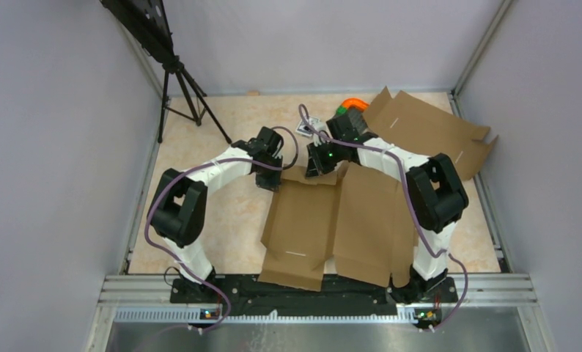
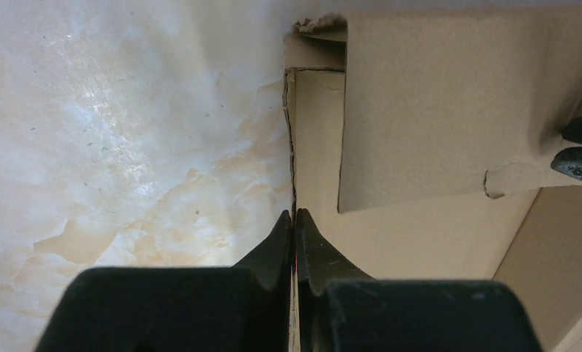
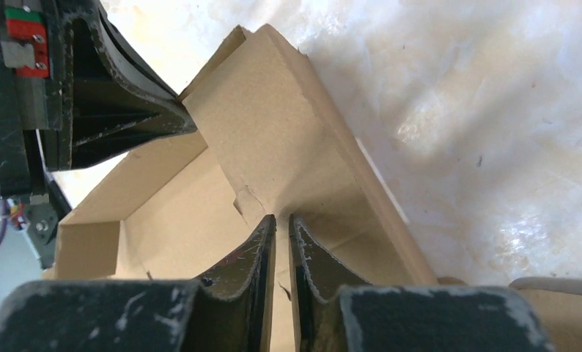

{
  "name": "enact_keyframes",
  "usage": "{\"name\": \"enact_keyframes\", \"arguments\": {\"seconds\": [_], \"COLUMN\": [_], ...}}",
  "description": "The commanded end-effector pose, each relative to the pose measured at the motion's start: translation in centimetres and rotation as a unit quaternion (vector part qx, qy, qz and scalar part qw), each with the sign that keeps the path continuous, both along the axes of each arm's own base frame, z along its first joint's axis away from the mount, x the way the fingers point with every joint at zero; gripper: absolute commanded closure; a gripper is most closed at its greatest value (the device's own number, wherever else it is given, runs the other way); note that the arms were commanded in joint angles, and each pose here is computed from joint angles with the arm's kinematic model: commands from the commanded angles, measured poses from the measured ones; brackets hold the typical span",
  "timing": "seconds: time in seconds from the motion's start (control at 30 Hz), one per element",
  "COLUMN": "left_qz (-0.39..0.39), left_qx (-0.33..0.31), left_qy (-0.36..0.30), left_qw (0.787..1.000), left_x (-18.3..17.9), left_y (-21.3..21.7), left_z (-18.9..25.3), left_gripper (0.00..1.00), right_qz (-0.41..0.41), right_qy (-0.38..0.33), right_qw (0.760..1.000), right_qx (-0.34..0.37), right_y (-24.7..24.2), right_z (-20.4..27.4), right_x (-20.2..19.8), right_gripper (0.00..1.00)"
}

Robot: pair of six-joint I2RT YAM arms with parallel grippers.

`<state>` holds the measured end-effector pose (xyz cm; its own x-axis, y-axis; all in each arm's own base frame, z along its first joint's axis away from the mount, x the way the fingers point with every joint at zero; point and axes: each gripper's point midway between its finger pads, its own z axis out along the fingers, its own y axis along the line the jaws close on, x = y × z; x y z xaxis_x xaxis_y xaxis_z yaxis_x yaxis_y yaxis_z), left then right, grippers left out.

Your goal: Fold the paper box

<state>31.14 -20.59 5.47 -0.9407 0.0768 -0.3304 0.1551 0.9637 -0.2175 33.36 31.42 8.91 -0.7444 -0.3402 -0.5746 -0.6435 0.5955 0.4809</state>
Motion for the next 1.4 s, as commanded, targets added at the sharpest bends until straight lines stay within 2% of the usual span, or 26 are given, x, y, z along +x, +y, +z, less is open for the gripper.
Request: {"name": "enact_keyframes", "arguments": {"seconds": [0.0,0.5,0.67,0.77,1.03,1.2,1.37], "left_qz": [-0.001,-0.009,-0.013,-0.019,-0.025,-0.026,-0.031], "left_qx": [-0.018,-0.030,-0.039,-0.045,-0.060,-0.065,-0.075], "left_qy": [-0.014,-0.014,-0.016,-0.016,-0.018,-0.022,-0.021], "left_qw": [1.000,0.999,0.999,0.999,0.998,0.997,0.996], "left_x": [0.3,0.4,0.4,0.3,0.3,0.2,0.2], "left_y": [-0.7,-1.4,-1.7,-2.1,-2.6,-2.7,-3.1], "left_z": [1.0,1.3,1.7,1.9,2.4,2.8,2.7], "left_gripper": [1.00,1.00,1.00,1.00,0.90,0.78,0.72], "right_qz": [-0.004,0.002,0.002,0.001,-0.002,-0.005,-0.005], "right_qy": [-0.059,-0.059,-0.056,-0.062,-0.067,-0.072,-0.070], "right_qw": [0.997,0.996,0.997,0.996,0.996,0.996,0.995], "right_qx": [-0.052,-0.063,-0.062,-0.062,-0.058,-0.061,-0.066], "right_y": [-0.4,0.0,0.1,0.0,0.0,-0.1,-0.2], "right_z": [0.8,-0.9,-1.4,-1.5,-1.5,-1.9,-2.6], "right_x": [1.4,0.7,0.7,0.7,0.7,0.9,0.9], "right_gripper": [0.87,0.88,0.94,0.94,0.94,0.94,0.94]}}
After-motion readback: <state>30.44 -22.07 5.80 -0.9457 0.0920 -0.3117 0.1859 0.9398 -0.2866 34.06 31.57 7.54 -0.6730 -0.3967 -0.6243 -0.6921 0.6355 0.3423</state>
